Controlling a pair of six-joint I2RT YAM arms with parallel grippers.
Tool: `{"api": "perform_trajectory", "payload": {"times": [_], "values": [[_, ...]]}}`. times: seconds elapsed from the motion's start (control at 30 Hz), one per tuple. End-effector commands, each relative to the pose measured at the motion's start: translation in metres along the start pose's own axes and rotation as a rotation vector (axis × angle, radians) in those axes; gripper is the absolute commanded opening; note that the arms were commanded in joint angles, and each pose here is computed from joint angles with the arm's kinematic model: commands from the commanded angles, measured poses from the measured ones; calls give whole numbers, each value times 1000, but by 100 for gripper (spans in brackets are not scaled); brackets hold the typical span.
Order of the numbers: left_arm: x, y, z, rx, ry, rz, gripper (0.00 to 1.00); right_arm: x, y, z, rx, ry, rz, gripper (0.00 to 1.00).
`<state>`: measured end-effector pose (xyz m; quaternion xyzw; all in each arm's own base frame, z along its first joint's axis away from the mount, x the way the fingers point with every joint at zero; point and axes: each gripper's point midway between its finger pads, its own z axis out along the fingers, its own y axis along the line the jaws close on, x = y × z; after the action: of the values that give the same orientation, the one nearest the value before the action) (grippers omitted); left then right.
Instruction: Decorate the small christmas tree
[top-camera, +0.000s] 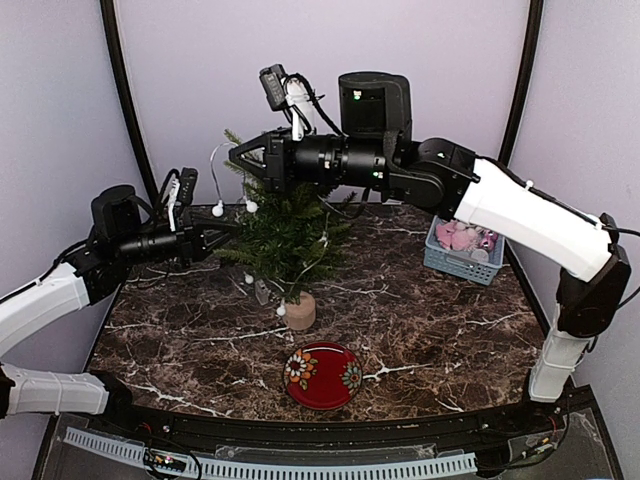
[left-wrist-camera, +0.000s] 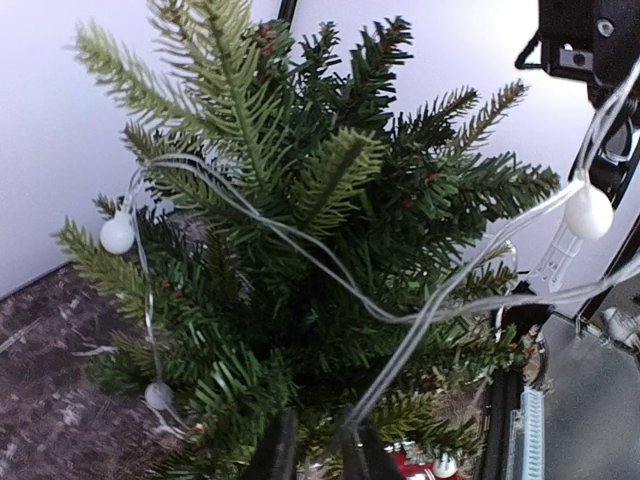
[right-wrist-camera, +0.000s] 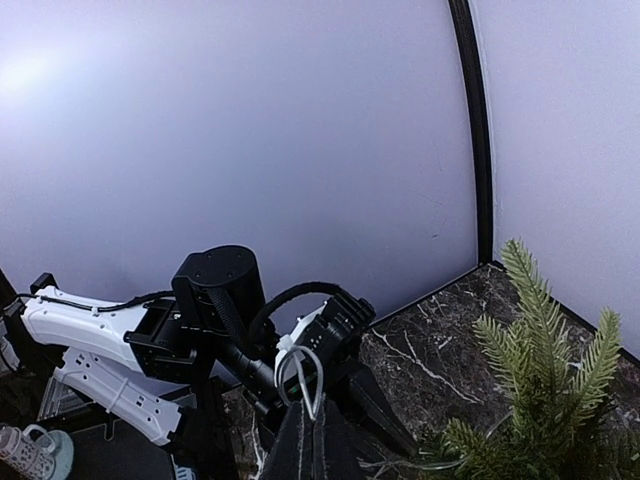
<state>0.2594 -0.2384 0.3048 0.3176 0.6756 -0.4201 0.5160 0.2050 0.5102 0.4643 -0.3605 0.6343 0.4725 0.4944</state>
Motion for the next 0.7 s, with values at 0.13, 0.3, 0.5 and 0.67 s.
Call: {"api": "perform_trajectory", "payload": {"times": [0.13,0.3,0.5,0.67], "values": [[-31,0,-23,-135,-60,80,0,-11,10,-14,-24,-17,-9,0],[-27,0,-58,-279,-33,73,0,4,7,-23,-8,41,-17,0],[-1,-28,-83,-243,109,-41,0,15,-8,-46,88,73,-14,9],[4,-78,-92,-28,194,-174,0,16,-7,-73,96,65,-2,53]]}}
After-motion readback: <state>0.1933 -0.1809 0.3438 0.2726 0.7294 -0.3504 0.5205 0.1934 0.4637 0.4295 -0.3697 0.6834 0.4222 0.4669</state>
